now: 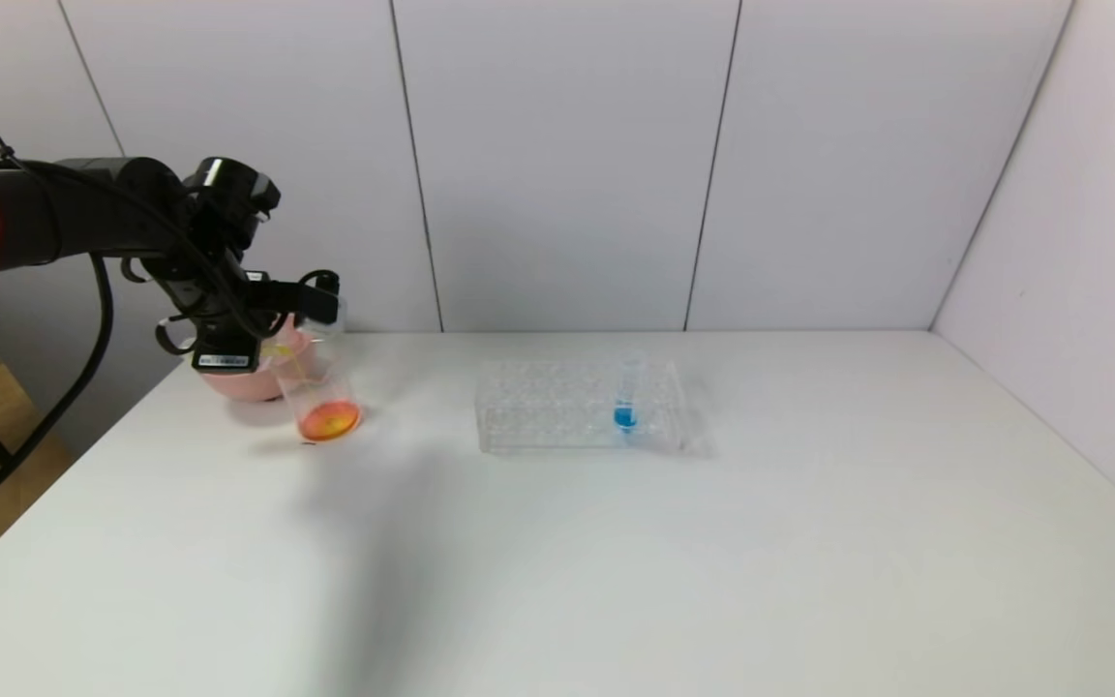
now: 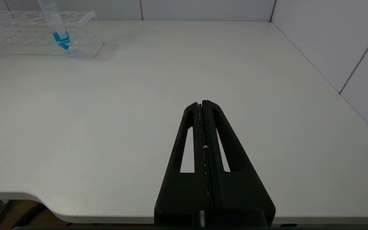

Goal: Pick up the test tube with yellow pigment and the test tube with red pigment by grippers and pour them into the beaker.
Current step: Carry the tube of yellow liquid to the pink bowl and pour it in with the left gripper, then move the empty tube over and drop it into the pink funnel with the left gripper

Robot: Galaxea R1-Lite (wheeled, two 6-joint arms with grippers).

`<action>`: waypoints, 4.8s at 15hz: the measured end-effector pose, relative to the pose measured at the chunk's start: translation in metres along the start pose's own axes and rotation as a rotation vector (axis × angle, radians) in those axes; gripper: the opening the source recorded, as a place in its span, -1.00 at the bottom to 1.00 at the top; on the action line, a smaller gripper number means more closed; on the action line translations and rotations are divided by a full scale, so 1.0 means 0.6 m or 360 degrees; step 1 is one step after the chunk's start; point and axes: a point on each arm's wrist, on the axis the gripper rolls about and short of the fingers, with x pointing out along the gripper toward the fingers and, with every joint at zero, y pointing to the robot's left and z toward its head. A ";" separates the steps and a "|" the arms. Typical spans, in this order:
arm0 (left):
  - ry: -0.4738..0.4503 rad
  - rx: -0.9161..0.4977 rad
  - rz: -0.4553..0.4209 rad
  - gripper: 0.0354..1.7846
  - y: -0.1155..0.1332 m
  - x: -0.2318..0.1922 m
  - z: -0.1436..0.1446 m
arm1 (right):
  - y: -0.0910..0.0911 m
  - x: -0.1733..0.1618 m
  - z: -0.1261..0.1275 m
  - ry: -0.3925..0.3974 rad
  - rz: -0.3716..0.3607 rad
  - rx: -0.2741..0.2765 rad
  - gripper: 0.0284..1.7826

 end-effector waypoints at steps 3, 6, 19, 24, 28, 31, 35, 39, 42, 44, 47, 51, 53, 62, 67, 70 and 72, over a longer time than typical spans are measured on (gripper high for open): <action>0.0003 0.0000 0.0006 -0.53 0.000 0.000 0.002 | 0.000 0.000 0.000 0.0000 0.0000 0.0000 -0.91; 0.0050 0.0002 0.0013 -0.53 0.000 0.002 0.005 | 0.000 0.000 0.000 0.0001 0.0000 0.0000 -0.91; 0.0085 0.0008 0.0028 -0.53 0.000 0.001 0.008 | 0.000 0.000 0.000 0.0001 0.0000 0.0000 -0.91; 0.0102 0.0012 0.0033 -0.53 0.000 0.000 0.010 | 0.000 0.000 0.000 0.0000 0.0001 0.0000 -0.91; 0.0141 0.0017 0.0044 -0.53 0.000 0.000 0.013 | 0.000 0.000 0.000 0.0000 0.0000 0.0000 -0.91; 0.0146 0.0021 0.0048 -0.53 -0.001 0.003 0.017 | 0.000 0.000 0.000 -0.0001 0.0000 0.0000 -0.91; 0.0182 0.0033 0.0055 -0.53 -0.002 0.003 0.022 | 0.000 0.000 0.000 0.0000 0.0000 0.0000 -0.91; 0.0182 0.0035 0.0054 -0.53 -0.002 0.004 0.023 | 0.000 0.000 0.000 0.0000 0.0000 0.0000 -0.91; 0.0164 0.0000 0.0073 -0.53 0.000 0.001 0.023 | 0.000 0.000 0.000 0.0000 0.0001 0.0000 -0.91; 0.0145 -0.0108 0.0101 -0.53 0.003 -0.007 0.020 | 0.000 0.000 0.000 0.0000 0.0001 0.0000 -0.91; 0.0088 -0.0321 0.0163 -0.53 0.010 -0.022 0.017 | 0.000 0.000 0.000 0.0000 0.0000 0.0000 -0.91; -0.0095 -0.0784 0.0386 -0.53 0.039 -0.047 0.004 | 0.000 0.000 0.000 0.0000 0.0000 0.0000 -0.91; -0.0159 -0.1049 0.0480 -0.53 0.052 -0.060 -0.010 | 0.000 0.000 0.000 0.0000 0.0001 0.0000 -0.91; -0.0565 -0.2321 0.0771 -0.53 0.094 -0.059 -0.051 | 0.000 0.000 0.000 0.0000 0.0000 0.0000 -0.91; -0.0684 -0.2483 0.0867 -0.53 0.101 -0.004 -0.046 | 0.000 0.000 0.000 0.0000 0.0001 0.0000 -0.91; -0.0644 -0.2553 0.0805 -0.53 0.083 0.038 -0.046 | 0.000 0.000 0.000 -0.0001 0.0000 0.0000 -0.91; -0.0675 -0.2578 0.0840 -0.53 0.078 0.063 -0.050 | 0.000 0.000 0.000 0.0000 0.0000 0.0000 -0.91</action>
